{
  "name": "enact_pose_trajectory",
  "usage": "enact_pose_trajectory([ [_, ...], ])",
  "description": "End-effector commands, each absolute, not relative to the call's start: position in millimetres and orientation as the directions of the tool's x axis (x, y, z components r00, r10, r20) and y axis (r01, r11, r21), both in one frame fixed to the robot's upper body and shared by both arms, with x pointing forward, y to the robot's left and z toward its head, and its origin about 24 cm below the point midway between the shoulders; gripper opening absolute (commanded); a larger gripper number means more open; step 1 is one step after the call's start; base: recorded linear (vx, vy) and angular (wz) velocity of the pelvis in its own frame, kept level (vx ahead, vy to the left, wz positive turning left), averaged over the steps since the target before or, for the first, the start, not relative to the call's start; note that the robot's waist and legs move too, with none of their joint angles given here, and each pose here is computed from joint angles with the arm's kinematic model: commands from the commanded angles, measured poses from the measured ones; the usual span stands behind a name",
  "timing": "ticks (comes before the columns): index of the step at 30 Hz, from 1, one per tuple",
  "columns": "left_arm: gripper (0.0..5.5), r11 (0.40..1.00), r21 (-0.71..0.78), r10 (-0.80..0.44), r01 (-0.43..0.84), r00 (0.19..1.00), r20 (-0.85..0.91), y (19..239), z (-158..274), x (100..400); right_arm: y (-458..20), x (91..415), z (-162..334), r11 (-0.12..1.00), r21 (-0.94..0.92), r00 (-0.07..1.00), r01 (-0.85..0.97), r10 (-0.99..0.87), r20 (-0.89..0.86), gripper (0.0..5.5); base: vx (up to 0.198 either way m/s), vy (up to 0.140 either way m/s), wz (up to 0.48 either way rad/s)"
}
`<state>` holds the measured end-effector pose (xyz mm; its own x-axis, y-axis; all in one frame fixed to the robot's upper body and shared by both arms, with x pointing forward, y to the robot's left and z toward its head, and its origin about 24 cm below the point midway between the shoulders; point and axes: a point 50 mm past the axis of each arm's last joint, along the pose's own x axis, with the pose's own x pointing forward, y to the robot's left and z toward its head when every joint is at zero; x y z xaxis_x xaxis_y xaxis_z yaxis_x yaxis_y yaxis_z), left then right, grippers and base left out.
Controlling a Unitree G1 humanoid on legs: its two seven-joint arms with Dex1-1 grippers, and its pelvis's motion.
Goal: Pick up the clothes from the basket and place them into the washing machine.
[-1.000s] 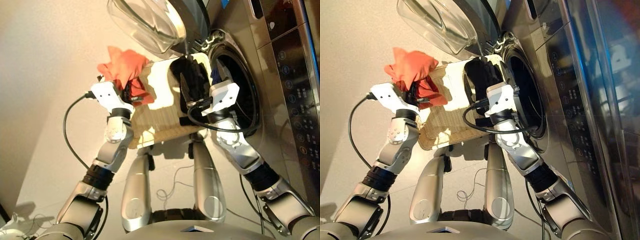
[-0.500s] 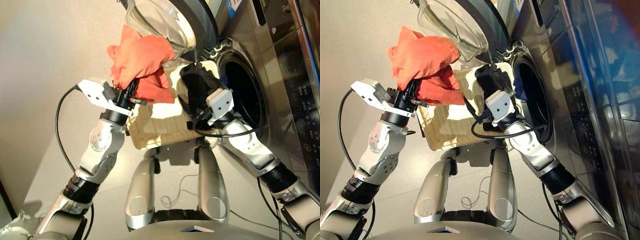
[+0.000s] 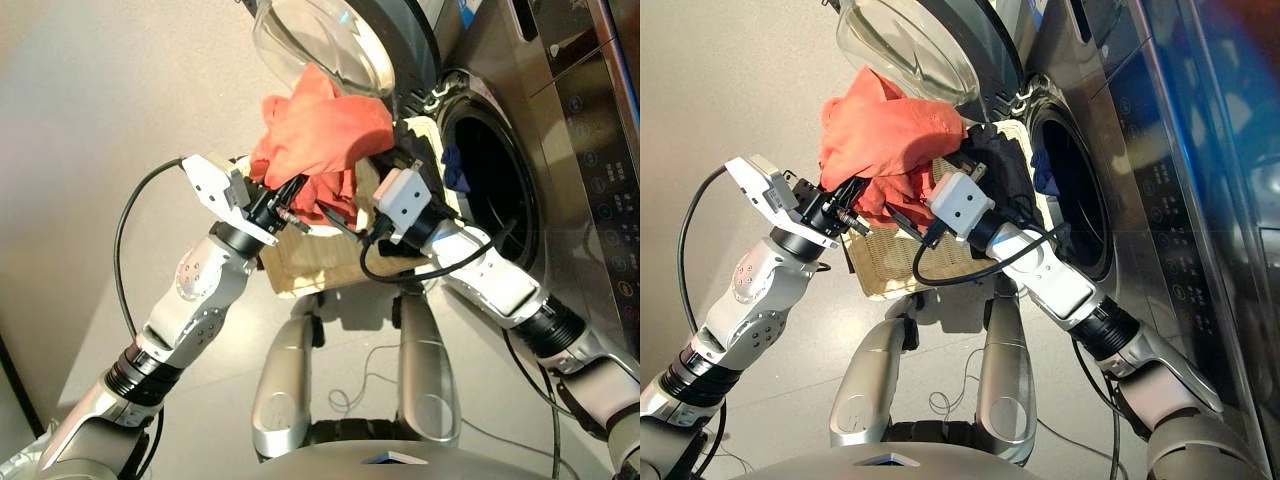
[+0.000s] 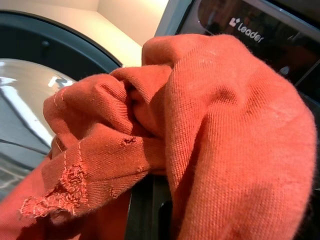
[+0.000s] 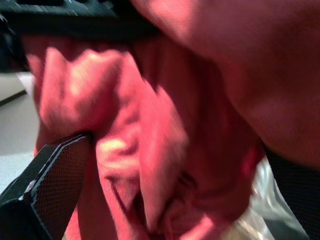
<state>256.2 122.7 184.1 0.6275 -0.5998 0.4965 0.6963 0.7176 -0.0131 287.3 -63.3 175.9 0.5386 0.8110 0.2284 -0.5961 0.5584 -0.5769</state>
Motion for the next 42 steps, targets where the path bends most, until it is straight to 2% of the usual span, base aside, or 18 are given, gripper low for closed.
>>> enact_pose_trajectory([
  [1, 0.0, 0.608, 0.037, -0.671, 0.793, 0.489, 0.557, 109, 202, 234, -36, 277, 204, 0.523, -0.624, 0.407, -0.581, 0.85, 0.333, 5.5, 0.0, 0.0, 0.0],
  [8, 0.0, 0.561, 0.053, -0.711, 0.826, 0.448, 0.542, 100, 204, 233, -18, 282, 206, 0.534, -0.606, 0.4, -0.59, 0.845, 0.355, 5.5, 0.0, 0.0, 0.0],
  [16, 0.0, 0.537, 0.06, -0.73, 0.842, 0.427, 0.534, 98, 205, 232, -12, 286, 199, 0.54, -0.592, 0.419, -0.598, 0.84, 0.344, 5.5, 0.0, 0.0, 0.0],
  [17, 0.0, 0.54, 0.063, -0.728, 0.839, 0.428, 0.535, 98, 205, 232, -13, 284, 201, 0.547, -0.59, 0.415, -0.594, 0.837, 0.358, 3.36, 0.0, 0.0, 0.0],
  [19, 0.0, 0.543, 0.064, -0.727, 0.837, 0.431, 0.534, 99, 205, 232, -14, 284, 201, 0.553, -0.585, 0.418, -0.593, 0.832, 0.364, 0.0, 0.0, 0.0, 0.0],
  [23, 0.0, 0.569, 0.069, -0.711, 0.819, 0.449, 0.541, 100, 204, 234, -20, 282, 205, 0.578, -0.601, 0.418, -0.553, 0.816, 0.4, 0.0, 0.0, 0.0, 0.0],
  [24, 0.0, 0.6, 0.066, -0.686, 0.797, 0.471, 0.554, 104, 204, 236, -25, 280, 208, 0.608, -0.604, 0.425, -0.516, 0.794, 0.436, 0.0, 0.0, 0.0, 0.0],
  [25, 0.0, 0.6, 0.066, -0.686, 0.797, 0.471, 0.554, 104, 204, 236, -25, 280, 208, 0.608, -0.604, 0.425, -0.516, 0.793, 0.436, 0.0, 0.0, 0.0, 0.0],
  [26, 0.0, 0.634, 0.061, -0.658, 0.771, 0.496, 0.566, 110, 204, 239, -32, 281, 208, 0.649, -0.585, 0.452, -0.486, 0.76, 0.467, 0.0, 0.0, 0.0, 0.0],
  [31, 0.02, 0.679, 0.041, -0.61, 0.733, 0.532, 0.588, 115, 203, 240, -42, 280, 204, 0.716, -0.549, 0.49, -0.431, 0.696, 0.525, 0.0, 0.0, 0.0, 0.0],
  [32, 0.78, 0.688, 0.029, -0.596, 0.726, 0.541, 0.593, 116, 202, 240, -45, 281, 201, 0.742, -0.537, 0.511, -0.401, 0.668, 0.541, 0.0, 0.0, 0.0, 0.0],
  [34, 1.68, 0.688, 0.019, -0.591, 0.725, 0.545, 0.594, 117, 200, 240, -48, 282, 201, 0.766, -0.529, 0.529, -0.365, 0.638, 0.56, 0.0, 0.0, 0.0, 0.0],
  [37, 2.48, 0.694, 0.021, -0.592, 0.72, 0.553, 0.586, 117, 198, 241, -50, 283, 201, 0.793, -0.519, 0.541, -0.32, 0.602, 0.587, 0.0, 0.0, 0.0, 0.0],
  [38, 3.49, 0.699, 0.022, -0.591, 0.715, 0.559, 0.582, 118, 197, 241, -54, 283, 198, 0.822, -0.483, 0.564, -0.302, 0.562, 0.605, 0.0, 0.0, 0.0, 0.0],
  [39, 4.79, 0.7, 0.022, -0.591, 0.714, 0.561, 0.58, 117, 196, 241, -56, 284, 198, 0.839, -0.462, 0.573, -0.287, 0.537, 0.619, 0.0, 0.0, 0.0, 0.0],
  [41, 5.5, 0.705, 0.023, -0.591, 0.708, 0.569, 0.571, 117, 194, 243, -61, 285, 198, 0.869, -0.433, 0.589, -0.238, 0.484, 0.648, 0.0, 0.0, 0.0, 0.0],
  [42, 5.5, 0.706, 0.022, -0.591, 0.708, 0.572, 0.569, 118, 193, 243, -63, 285, 198, 0.88, -0.422, 0.594, -0.219, 0.464, 0.657, 0.0, 0.0, 0.0, 0.0],
])
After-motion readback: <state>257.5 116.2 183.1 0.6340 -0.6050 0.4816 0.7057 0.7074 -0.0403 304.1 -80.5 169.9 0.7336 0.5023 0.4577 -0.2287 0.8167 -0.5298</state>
